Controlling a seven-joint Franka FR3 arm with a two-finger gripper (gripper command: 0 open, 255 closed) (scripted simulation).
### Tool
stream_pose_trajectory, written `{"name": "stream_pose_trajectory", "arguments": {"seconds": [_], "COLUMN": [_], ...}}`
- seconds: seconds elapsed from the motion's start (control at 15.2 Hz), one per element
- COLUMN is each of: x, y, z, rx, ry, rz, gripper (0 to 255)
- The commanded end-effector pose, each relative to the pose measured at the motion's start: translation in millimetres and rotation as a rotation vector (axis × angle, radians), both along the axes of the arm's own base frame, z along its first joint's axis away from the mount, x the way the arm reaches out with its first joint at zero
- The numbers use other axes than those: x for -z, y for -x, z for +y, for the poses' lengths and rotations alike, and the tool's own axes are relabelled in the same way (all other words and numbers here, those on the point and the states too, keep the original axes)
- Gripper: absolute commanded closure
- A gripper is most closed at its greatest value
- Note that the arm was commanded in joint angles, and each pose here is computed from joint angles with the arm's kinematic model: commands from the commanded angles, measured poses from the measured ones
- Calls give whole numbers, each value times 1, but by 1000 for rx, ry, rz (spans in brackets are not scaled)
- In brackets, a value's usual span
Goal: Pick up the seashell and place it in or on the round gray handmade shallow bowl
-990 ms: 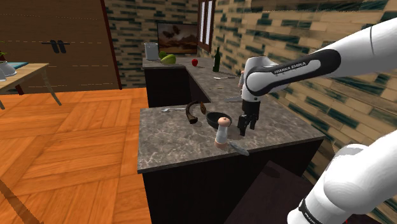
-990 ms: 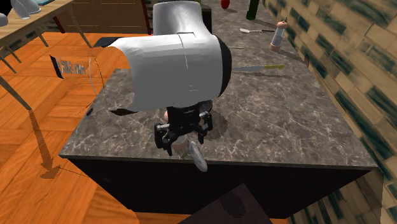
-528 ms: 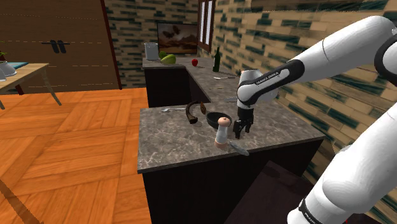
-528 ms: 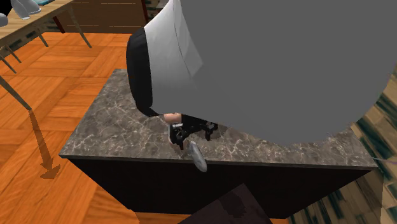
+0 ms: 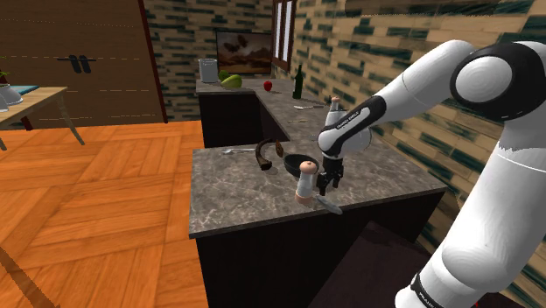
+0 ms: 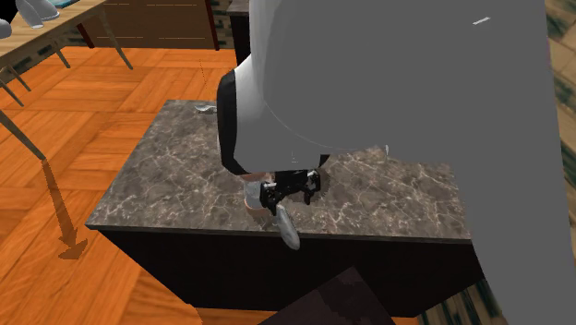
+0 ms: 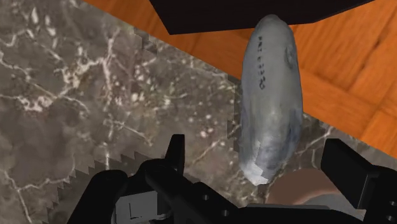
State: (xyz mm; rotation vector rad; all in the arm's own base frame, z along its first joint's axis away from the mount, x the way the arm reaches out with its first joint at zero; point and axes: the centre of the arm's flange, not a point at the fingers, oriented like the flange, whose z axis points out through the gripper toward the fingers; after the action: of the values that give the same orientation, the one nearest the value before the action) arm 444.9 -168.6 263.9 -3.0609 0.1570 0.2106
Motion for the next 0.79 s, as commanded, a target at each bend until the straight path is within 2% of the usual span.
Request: {"name": "stream_pose_trajectory", "arguments": {"seconds": [0.0,0.26,0.73], "x": [10,29,29], "y": [1,3,3], "z": [-1,0,0], "rx": [0,0,0], "ry": [1,1,1], "rz": [-1,-1,-1], "gripper": [0,0,0]}}
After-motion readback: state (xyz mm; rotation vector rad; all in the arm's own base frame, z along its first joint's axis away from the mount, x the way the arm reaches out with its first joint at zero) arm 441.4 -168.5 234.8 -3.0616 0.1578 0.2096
